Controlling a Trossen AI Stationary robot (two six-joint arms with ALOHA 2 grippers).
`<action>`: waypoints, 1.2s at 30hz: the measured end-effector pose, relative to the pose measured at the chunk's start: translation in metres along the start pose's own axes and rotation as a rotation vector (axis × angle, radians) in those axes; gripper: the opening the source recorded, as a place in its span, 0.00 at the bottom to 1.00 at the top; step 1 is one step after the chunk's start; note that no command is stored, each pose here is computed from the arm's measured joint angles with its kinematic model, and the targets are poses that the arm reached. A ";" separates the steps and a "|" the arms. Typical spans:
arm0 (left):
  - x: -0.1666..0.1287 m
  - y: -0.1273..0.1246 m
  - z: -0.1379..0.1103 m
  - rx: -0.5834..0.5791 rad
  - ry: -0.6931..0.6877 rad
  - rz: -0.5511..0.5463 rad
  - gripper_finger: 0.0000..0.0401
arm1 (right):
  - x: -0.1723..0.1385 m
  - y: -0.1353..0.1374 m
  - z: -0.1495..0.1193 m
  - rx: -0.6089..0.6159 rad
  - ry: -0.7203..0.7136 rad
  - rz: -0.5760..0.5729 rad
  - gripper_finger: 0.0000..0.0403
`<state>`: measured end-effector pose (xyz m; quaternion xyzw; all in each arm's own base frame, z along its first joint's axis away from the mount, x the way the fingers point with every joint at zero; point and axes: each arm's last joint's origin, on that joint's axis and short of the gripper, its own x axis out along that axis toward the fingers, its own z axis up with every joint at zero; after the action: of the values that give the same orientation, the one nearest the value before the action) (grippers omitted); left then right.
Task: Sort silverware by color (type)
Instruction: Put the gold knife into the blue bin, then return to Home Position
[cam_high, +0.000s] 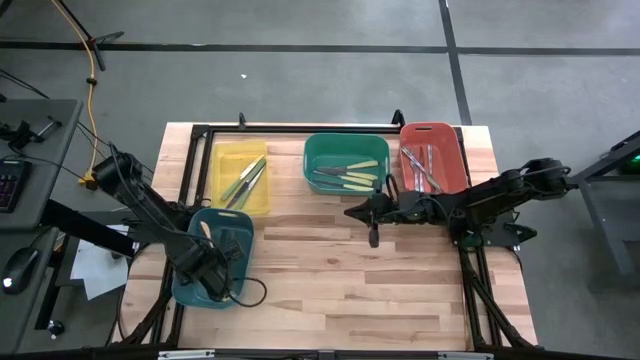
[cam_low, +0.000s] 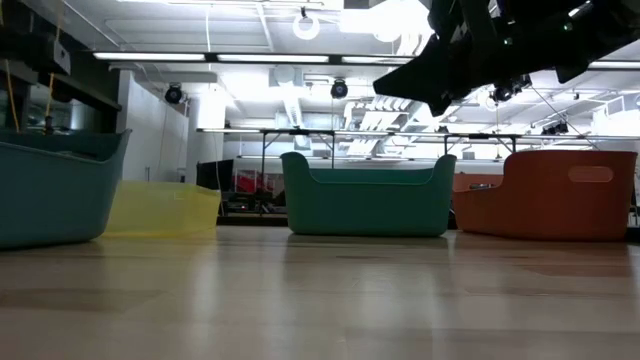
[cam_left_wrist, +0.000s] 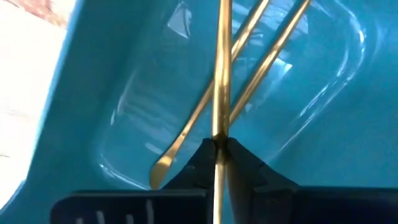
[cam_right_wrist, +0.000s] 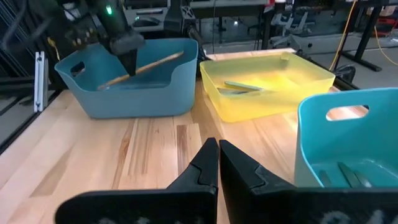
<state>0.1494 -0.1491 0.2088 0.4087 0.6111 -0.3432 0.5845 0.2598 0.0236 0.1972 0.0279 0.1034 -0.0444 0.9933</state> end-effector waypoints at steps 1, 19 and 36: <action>0.002 0.000 0.001 0.001 0.010 -0.003 0.01 | 0.000 0.000 0.001 0.000 -0.007 0.001 0.00; 0.007 0.002 0.004 -0.089 0.033 -0.010 0.12 | 0.000 0.000 0.004 -0.009 -0.041 0.001 0.00; 0.007 0.001 0.003 -0.114 0.040 -0.009 0.28 | 0.000 0.000 0.004 -0.010 -0.042 0.001 0.00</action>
<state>0.1523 -0.1509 0.2019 0.3788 0.6430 -0.3021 0.5931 0.2603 0.0235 0.2016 0.0222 0.0829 -0.0442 0.9953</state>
